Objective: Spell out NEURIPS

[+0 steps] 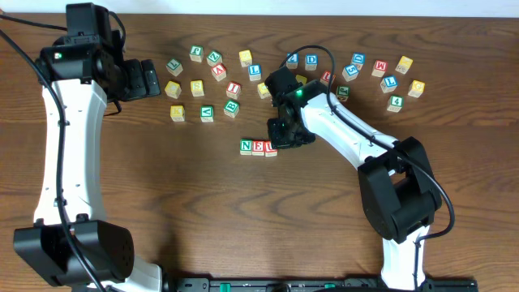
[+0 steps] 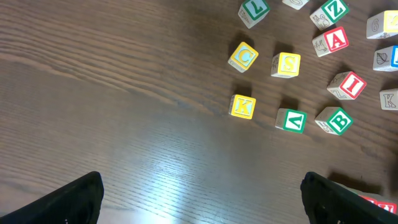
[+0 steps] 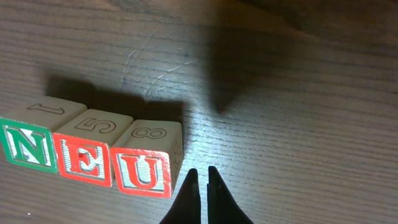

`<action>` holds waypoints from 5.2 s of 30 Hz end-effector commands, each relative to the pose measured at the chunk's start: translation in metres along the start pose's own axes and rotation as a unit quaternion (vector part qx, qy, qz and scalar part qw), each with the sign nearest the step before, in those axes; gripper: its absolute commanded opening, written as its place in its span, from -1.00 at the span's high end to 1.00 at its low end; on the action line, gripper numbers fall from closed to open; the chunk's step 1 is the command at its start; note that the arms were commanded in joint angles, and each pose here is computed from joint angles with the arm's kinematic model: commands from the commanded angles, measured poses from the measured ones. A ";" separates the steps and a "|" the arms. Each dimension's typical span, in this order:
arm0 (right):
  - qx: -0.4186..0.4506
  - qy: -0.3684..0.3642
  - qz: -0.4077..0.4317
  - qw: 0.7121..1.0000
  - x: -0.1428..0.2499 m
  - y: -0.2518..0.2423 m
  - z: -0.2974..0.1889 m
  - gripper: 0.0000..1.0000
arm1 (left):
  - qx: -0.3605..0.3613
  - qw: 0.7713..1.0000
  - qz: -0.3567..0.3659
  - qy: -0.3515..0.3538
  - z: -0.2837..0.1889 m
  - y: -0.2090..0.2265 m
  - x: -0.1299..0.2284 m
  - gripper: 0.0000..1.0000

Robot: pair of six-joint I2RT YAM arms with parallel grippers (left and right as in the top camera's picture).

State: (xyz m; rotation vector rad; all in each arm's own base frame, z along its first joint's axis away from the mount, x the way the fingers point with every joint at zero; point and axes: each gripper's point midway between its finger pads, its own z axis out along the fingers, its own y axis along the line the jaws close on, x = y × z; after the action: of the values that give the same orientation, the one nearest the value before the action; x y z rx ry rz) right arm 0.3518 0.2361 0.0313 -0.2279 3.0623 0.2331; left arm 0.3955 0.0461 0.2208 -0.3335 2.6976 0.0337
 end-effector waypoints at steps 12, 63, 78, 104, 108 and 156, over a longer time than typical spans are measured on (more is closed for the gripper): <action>0.013 0.008 0.000 1.000 0.008 0.005 0.013 0.96 | -0.006 1.000 0.004 -0.009 -0.007 0.004 -0.003 -1.00; 0.001 -0.023 0.014 1.000 -0.012 0.003 -0.005 0.85 | -0.006 1.000 0.004 -0.009 -0.007 0.004 -0.003 -1.00; -0.027 -0.142 0.036 0.989 -0.060 -0.040 -0.104 0.69 | -0.006 1.000 0.004 -0.009 -0.007 0.004 -0.003 -1.00; -0.027 -0.160 0.047 0.986 -0.056 -0.054 -0.132 0.56 | -0.006 1.000 0.004 -0.009 -0.007 0.004 -0.003 -1.00; -0.027 -0.161 0.047 0.985 -0.056 -0.054 -0.133 0.55 | -0.006 1.000 0.004 -0.009 -0.007 0.004 -0.003 -1.00; -0.029 -0.184 0.034 0.982 -0.065 -0.042 -0.135 -0.24 | -0.006 1.000 0.004 -0.009 -0.007 0.004 -0.003 -1.00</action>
State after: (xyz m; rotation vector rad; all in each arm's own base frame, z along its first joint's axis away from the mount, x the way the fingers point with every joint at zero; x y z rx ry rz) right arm 0.4131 0.1805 0.1445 -0.0636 2.7480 0.3259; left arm 0.3955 0.0461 0.2208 -0.3335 2.6976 0.0337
